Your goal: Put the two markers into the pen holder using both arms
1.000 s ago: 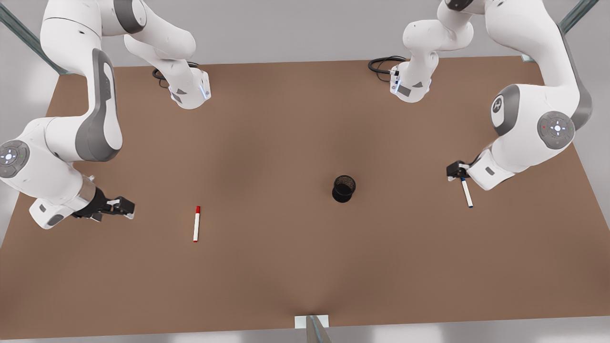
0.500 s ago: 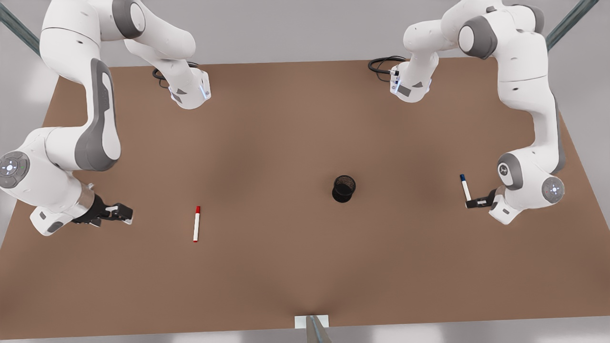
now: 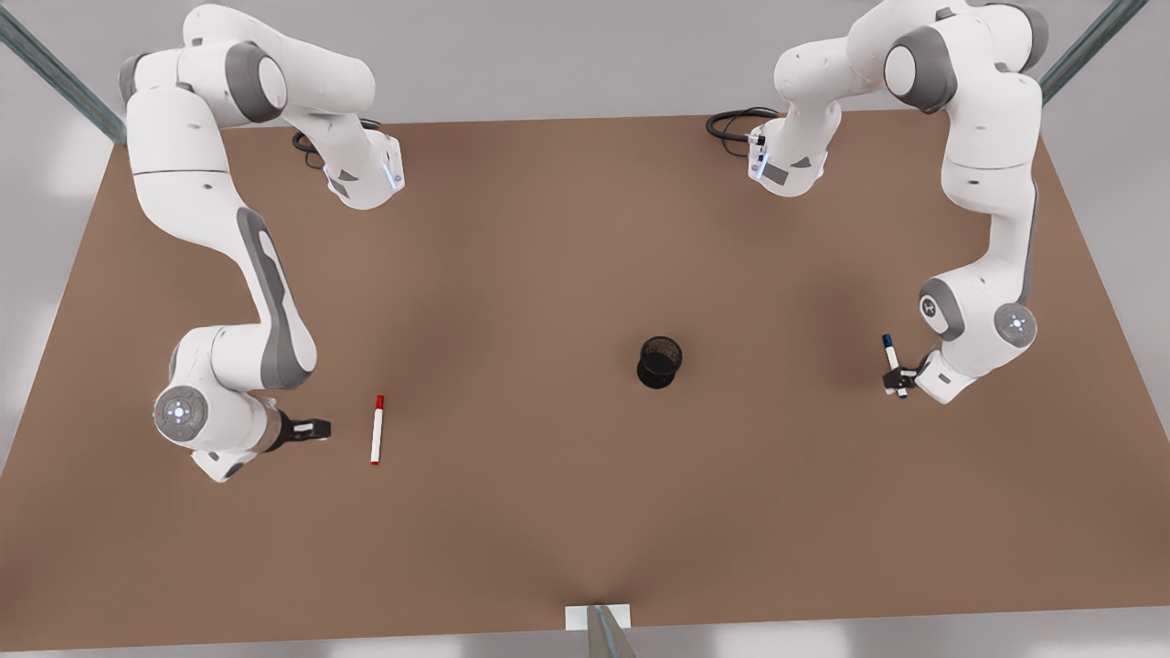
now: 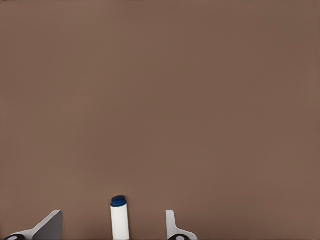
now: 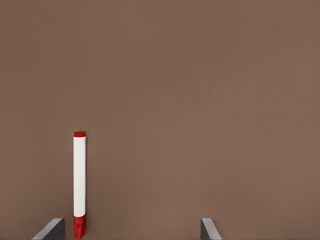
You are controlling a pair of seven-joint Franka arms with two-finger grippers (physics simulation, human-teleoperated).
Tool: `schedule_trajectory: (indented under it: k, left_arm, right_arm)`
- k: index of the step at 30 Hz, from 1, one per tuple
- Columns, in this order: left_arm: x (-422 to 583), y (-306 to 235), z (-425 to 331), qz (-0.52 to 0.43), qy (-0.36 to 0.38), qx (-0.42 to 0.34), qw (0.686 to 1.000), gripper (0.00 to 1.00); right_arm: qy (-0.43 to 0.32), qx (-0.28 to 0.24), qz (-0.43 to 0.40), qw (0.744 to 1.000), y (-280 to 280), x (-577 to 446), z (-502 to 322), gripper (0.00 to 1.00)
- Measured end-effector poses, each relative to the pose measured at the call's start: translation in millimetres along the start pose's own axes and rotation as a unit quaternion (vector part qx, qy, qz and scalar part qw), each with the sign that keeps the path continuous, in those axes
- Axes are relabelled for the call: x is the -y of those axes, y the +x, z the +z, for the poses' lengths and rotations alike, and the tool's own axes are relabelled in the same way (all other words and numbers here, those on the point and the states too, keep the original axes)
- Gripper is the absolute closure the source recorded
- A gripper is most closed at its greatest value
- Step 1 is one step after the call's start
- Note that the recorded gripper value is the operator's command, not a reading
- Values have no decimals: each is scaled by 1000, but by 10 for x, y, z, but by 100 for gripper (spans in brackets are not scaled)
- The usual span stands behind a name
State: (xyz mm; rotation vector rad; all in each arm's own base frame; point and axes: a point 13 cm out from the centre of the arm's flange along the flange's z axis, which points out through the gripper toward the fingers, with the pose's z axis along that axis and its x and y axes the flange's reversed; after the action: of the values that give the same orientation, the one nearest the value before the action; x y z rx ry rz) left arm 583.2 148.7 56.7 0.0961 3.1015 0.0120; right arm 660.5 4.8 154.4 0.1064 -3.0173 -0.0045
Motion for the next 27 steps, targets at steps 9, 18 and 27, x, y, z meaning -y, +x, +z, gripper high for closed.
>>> schedule_trajectory:
  k: [9, 18, 27]
  left_arm:
    - [-26, -34, 79, 42, -6, 10, 999, 42]
    - [-26, -12, 161, 66, -6, 7, 998, 55]
    - [-20, -19, 166, 77, -5, 8, 997, 63]
  right_arm:
    - [5, -1, -17, 1000, -137, -805, 665, 10]
    - [-1, 9, 20, 1000, -235, -896, 1022, 27]
    - [-6, 19, 47, 999, -299, -913, 1146, 56]
